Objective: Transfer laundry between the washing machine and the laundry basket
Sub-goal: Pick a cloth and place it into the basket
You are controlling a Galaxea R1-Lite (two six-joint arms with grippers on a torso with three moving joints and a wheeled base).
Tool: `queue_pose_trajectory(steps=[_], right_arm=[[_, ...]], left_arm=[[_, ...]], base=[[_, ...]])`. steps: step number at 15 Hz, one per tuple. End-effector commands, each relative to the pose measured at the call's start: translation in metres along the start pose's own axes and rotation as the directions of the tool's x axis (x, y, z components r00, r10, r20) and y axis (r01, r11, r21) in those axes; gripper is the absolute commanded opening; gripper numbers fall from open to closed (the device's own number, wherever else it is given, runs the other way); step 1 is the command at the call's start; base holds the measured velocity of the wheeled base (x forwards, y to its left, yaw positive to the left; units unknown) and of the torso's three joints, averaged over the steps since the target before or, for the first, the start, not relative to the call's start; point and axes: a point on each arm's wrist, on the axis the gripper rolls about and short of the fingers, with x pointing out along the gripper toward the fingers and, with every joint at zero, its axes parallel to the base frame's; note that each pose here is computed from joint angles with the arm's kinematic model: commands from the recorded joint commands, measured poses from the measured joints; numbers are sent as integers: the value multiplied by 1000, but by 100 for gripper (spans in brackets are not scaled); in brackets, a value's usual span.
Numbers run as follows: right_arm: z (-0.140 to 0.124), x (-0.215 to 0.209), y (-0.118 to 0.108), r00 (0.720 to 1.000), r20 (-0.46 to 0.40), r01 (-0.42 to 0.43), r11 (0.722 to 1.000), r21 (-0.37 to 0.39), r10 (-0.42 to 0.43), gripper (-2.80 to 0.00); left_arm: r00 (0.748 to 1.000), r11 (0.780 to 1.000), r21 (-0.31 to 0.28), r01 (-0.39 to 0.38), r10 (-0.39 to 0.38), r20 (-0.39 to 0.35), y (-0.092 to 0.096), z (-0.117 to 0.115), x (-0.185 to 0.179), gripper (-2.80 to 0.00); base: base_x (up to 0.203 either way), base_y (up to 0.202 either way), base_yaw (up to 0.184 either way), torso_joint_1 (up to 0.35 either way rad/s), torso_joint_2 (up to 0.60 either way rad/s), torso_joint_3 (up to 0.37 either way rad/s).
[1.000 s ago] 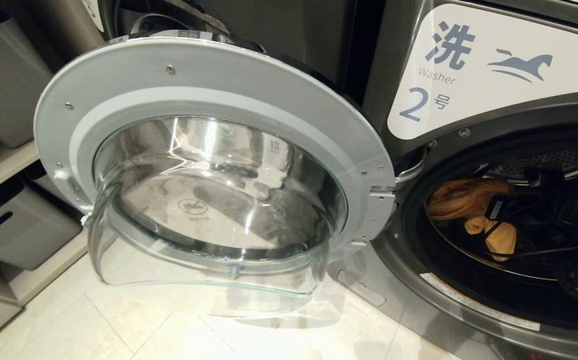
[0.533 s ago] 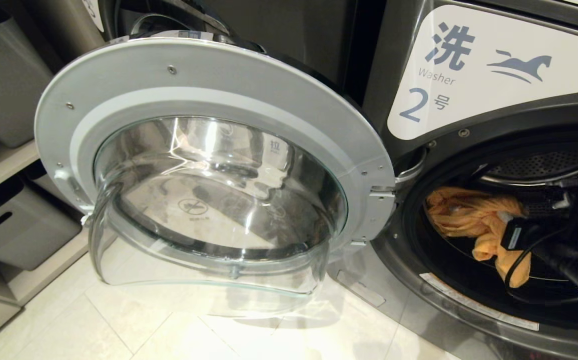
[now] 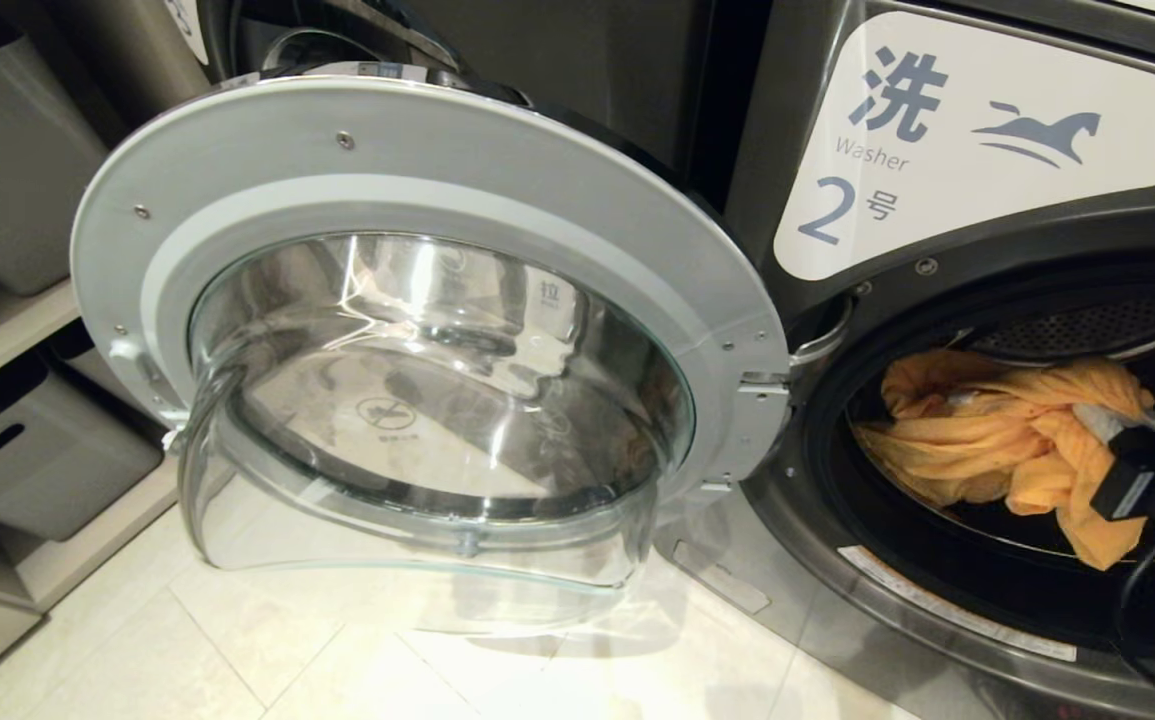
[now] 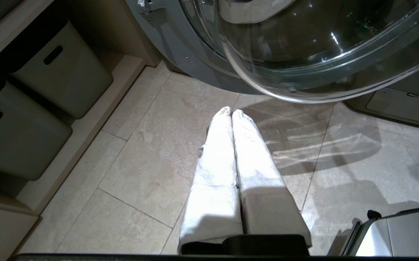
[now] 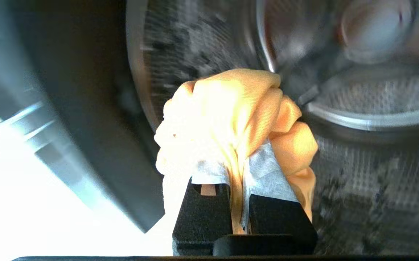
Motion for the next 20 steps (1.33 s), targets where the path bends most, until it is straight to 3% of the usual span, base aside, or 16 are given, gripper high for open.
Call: queue_pose_trajectory(steps=[1,3,5,7,10,12,14,16,20], right_arm=[[15,-34,5,992,99,-69,996,-51,74,-280],[23,-60,10,969,168,-167,981,-94,181,-280],[37,-83,15,936,260,-215,970,-113,237,-280],[51,-106,22,878,368,-278,952,-127,305,-280],[61,-136,24,810,487,-276,945,-175,326,-280],[60,-138,24,823,475,-260,950,-174,313,-280],[50,-137,25,857,403,-262,946,-192,320,-280],[48,-137,24,883,384,-205,957,-203,271,-280],[48,-138,23,887,383,-184,957,-223,259,-280]], left_arm=[[1000,1000,1,0,0,-1,0,0,0,-280],[1000,1000,1,0,0,-1,0,0,0,-280],[1000,1000,1,0,0,-1,0,0,0,-280],[1000,1000,1,0,0,-1,0,0,0,-280],[1000,1000,1,0,0,-1,0,0,0,-280],[1000,1000,2,0,0,0,0,0,0,-280],[1000,1000,2,0,0,0,0,0,0,-280],[1000,1000,1,0,0,-1,0,0,0,-280],[1000,1000,1,0,0,-1,0,0,0,-280]], base=[[0,0,0,0,0,0],[0,0,0,0,0,0],[0,0,0,0,0,0],[0,0,0,0,0,0],[0,0,0,0,0,0],[0,0,0,0,0,0],[0,0,0,0,0,0],[0,0,0,0,0,0],[0,0,0,0,0,0]])
